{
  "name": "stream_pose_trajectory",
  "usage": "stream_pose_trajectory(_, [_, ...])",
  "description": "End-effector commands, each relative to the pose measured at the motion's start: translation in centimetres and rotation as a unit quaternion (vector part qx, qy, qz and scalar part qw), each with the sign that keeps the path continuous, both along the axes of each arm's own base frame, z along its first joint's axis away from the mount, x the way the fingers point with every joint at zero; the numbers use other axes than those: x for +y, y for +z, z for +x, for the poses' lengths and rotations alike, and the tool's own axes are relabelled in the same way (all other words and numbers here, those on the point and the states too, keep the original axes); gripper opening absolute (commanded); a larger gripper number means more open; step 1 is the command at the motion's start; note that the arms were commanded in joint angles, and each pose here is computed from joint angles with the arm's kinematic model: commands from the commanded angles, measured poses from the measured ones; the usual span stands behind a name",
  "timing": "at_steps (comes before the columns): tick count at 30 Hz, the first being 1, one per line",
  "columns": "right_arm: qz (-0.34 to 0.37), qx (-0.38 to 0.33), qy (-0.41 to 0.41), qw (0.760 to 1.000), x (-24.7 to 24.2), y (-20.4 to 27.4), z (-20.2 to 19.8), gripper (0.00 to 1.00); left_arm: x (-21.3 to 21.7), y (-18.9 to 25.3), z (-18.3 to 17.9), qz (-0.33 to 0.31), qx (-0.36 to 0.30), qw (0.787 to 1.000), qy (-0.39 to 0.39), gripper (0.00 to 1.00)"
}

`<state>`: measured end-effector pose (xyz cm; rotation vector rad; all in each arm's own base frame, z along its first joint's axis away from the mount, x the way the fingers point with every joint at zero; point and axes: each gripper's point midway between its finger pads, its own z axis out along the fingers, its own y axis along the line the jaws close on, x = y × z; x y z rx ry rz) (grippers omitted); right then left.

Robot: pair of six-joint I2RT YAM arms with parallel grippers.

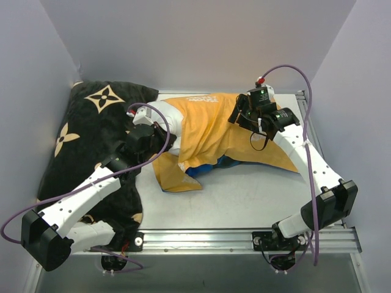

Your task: Remove the pillowcase from the pillow

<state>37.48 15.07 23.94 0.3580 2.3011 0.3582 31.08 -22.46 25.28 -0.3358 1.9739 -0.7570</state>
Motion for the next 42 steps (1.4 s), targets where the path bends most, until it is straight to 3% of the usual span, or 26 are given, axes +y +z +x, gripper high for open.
stream_pose_trajectory(1, [-0.008, -0.025, -0.017, 1.0, 0.2, 1.9, 0.2, 0.6, -0.6, 5.2, 0.5, -0.037, -0.065, 0.997, -0.006, 0.0])
stream_pose_trajectory(8, [-0.019, -0.029, -0.014, 0.999, 1.2, 1.8, 1.1, 0.57, -0.4, 5.4, 0.3, -0.037, -0.068, 0.997, -0.006, 0.0])
stream_pose_trajectory(11, [-0.023, -0.02, -0.005, 1.0, 1.5, 1.3, 1.7, 0.49, -0.4, 5.5, 0.2, -0.036, -0.069, 0.997, -0.008, 0.0])
stream_pose_trajectory(14, [-0.031, -0.006, -0.005, 0.999, 1.1, 0.5, 1.9, 0.2, -0.4, 6.3, 0.2, -0.037, -0.078, 0.996, -0.009, 0.0])
stream_pose_trajectory(17, [-0.029, 0.012, -0.031, 0.999, -1.5, -0.6, 2.3, 0.0, 0.0, 8.2, 0.0, -0.037, -0.095, 0.995, -0.009, 0.0])
stream_pose_trajectory(24, [-0.035, 0.016, -0.157, 0.987, -12.2, 0.4, 3.4, 0.0, 4.2, 14.8, -2.2, -0.028, -0.157, 0.987, 0.032, 0.0])
stream_pose_trajectory(29, [0.004, 0.035, -0.209, 0.977, -16.4, -0.6, 4.4, 0.0, 10.9, 18.6, -5.3, -0.02, -0.2, 0.971, 0.128, 0.0])
stream_pose_trajectory(35, [0.027, 0.057, -0.249, 0.966, -19.8, -2.1, 5.0, 0.0, 16.7, 19.6, -8.5, -0.02, -0.215, 0.954, 0.209, 0.0])
stream_pose_trajectory(38, [0.038, 0.056, -0.241, 0.968, -19.7, -2.1, 5.2, 0.0, 16.4, 18.6, -8.9, -0.032, -0.204, 0.958, 0.198, 0.0])
stream_pose_trajectory(42, [0.012, 0.025, -0.188, 0.982, -16.4, 0.1, 6.1, 0.0, 8.6, 13.5, -7.6, -0.042, -0.146, 0.987, 0.047, 0.0])
